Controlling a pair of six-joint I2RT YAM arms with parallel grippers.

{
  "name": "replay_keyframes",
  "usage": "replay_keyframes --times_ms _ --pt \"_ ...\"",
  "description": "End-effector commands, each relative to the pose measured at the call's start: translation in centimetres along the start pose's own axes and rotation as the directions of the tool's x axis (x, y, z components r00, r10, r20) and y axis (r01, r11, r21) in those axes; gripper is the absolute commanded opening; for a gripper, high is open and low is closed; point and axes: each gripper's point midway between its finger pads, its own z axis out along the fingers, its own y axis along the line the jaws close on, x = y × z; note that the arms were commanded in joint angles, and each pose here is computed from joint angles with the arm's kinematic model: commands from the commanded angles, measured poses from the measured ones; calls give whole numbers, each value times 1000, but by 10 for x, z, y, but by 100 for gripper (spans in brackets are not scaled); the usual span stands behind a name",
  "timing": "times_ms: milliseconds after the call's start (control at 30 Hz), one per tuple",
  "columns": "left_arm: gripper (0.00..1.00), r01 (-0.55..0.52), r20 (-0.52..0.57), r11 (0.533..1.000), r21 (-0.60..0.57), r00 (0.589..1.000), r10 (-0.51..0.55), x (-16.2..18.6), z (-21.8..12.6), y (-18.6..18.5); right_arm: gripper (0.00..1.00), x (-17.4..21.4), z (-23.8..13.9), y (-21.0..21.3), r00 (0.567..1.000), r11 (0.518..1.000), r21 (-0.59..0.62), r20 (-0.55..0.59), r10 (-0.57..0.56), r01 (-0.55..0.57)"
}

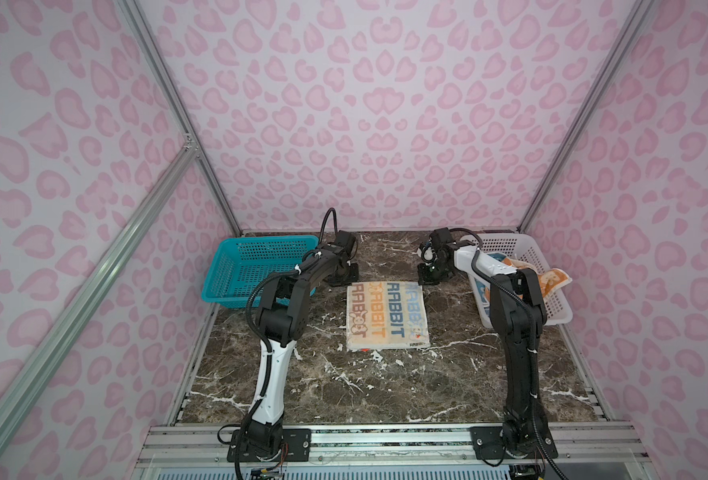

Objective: Fold and stack the towels

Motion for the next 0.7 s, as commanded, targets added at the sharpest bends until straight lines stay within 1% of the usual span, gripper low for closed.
replay_keyframes --times_ms 0,267,467,667 --pt "4 -13 51 1000 -8 999 14 -10 -27 3 0 7 -5 0 1000 1000 0 -12 23 -23" --pt "4 -19 102 1000 6 995 18 -12 -51 1 0 11 -16 4 999 999 -18 1 35 -35" --pt "3 -9 126 1000 22 992 6 -10 -69 0 0 12 -43 15 999 999 -41 36 38 -36" --pt "4 10 150 998 61 988 -19 0 -89 -2 0 25 -65 20 998 999 -38 47 39 -38"
